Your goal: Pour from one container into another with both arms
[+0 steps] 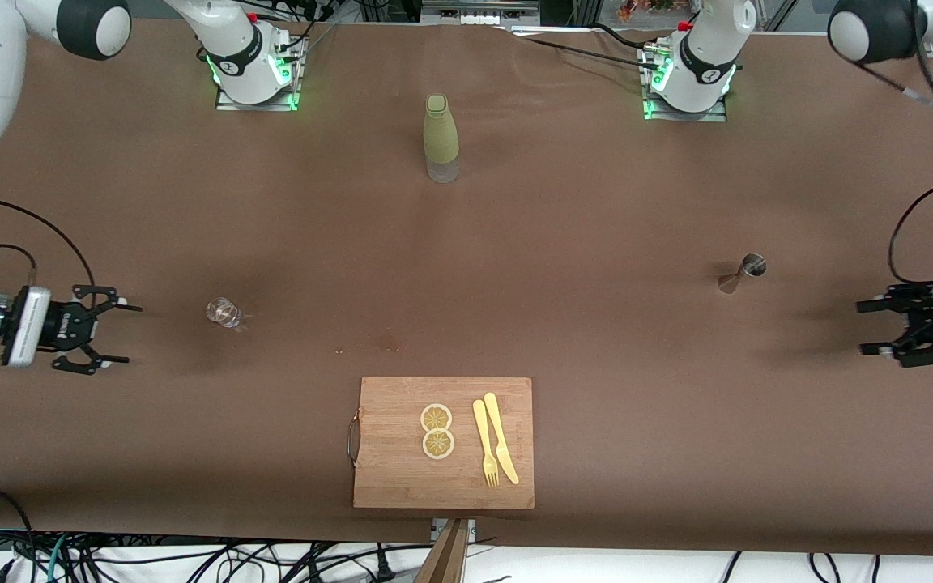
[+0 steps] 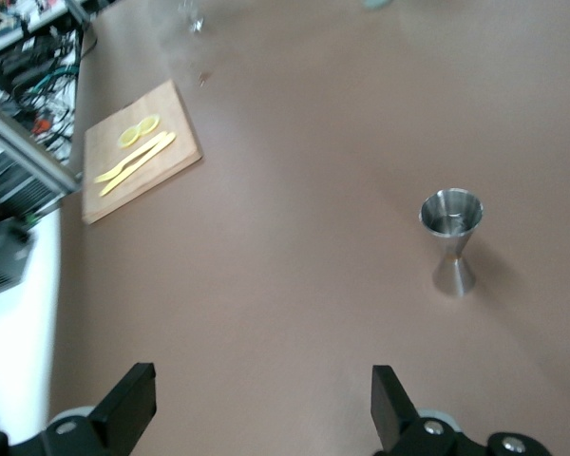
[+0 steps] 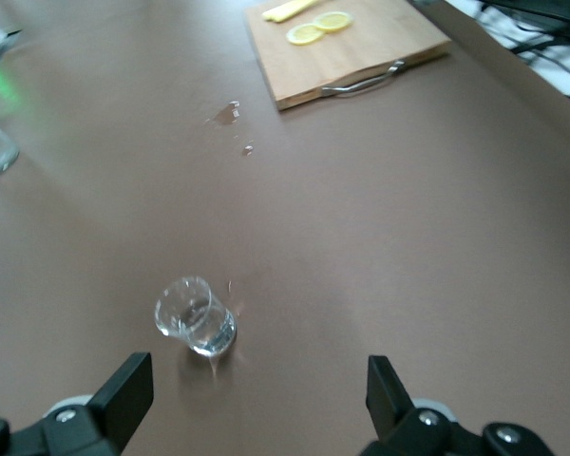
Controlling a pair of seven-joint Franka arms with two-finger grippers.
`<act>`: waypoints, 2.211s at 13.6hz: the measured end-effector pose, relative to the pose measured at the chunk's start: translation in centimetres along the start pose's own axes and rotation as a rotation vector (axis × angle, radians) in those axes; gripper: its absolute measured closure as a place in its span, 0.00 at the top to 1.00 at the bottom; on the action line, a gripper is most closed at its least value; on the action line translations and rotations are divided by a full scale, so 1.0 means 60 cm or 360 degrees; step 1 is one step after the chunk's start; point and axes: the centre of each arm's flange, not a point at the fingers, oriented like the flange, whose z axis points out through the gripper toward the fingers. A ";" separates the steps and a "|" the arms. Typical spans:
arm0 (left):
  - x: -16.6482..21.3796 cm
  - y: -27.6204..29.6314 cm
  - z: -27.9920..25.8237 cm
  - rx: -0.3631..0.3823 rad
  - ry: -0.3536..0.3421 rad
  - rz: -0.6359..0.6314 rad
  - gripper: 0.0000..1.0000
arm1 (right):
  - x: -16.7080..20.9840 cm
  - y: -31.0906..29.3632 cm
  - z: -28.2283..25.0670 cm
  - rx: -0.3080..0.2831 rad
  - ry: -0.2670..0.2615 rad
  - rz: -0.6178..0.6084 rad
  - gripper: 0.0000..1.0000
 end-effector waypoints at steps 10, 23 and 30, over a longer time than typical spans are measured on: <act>0.322 -0.081 -0.190 -0.0202 -0.0750 -0.0362 1.00 | 0.420 -0.214 -0.136 -0.0533 -0.0841 0.1115 1.00; 0.481 -0.129 -0.135 0.0317 -0.1172 -0.2341 1.00 | 0.457 -0.341 -0.168 -0.0722 -0.0962 0.1797 1.00; 0.576 -0.184 -0.016 0.0505 -0.1190 -0.3155 1.00 | 0.480 -0.390 -0.235 -0.0991 -0.0990 0.1736 1.00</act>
